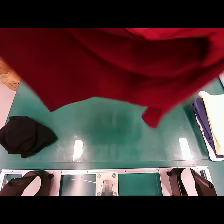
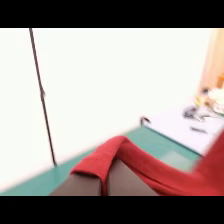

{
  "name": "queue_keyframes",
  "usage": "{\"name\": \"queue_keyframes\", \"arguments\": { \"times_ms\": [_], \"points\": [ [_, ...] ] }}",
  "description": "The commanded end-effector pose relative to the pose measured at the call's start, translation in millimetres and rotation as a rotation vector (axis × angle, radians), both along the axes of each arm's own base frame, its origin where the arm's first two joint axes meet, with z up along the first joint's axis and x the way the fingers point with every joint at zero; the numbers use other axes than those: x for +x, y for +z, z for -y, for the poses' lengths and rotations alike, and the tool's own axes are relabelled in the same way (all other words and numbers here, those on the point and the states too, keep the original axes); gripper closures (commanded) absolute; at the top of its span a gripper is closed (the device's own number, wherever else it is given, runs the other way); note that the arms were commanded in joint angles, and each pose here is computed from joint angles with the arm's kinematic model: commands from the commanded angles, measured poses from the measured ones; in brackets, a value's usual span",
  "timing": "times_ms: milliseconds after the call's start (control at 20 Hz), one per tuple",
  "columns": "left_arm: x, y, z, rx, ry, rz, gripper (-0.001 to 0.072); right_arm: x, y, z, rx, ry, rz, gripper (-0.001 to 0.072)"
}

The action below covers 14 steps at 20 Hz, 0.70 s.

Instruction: Fold the shirts.

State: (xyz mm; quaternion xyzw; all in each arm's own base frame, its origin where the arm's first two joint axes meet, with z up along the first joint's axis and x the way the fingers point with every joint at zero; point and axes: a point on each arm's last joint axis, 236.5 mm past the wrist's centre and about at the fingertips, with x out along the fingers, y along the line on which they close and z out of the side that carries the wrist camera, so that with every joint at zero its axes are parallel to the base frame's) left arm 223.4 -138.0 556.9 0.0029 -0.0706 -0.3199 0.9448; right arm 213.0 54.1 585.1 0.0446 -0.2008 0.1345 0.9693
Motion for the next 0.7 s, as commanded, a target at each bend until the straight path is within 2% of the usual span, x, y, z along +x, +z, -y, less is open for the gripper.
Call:
{"name": "queue_keyframes", "arguments": {
  "times_ms": [0,100,300,550,650],
  "points": [
    [-10,14,-14,0.003,0.091,0.039,0.0688,-43,37,-2,-0.072,-0.163,0.151,0.0697],
    [19,-10,-28,0.002,0.146,-0.048,0.0688,-24,19,8,-0.055,-0.158,0.06,0.0698],
    [90,-104,-33,0.001,0.118,-0.342,0.0688,50,-62,42,0.075,-0.054,-0.223,0.0697],
    [184,-272,-24,-0.058,-0.011,-0.762,0.0688,157,-262,85,0.294,0.058,-0.639,0.0698],
    [217,-351,-28,-0.098,-0.01,-0.918,0.0688,193,-353,84,0.376,0.079,-0.799,0.0697]
  ]
}}
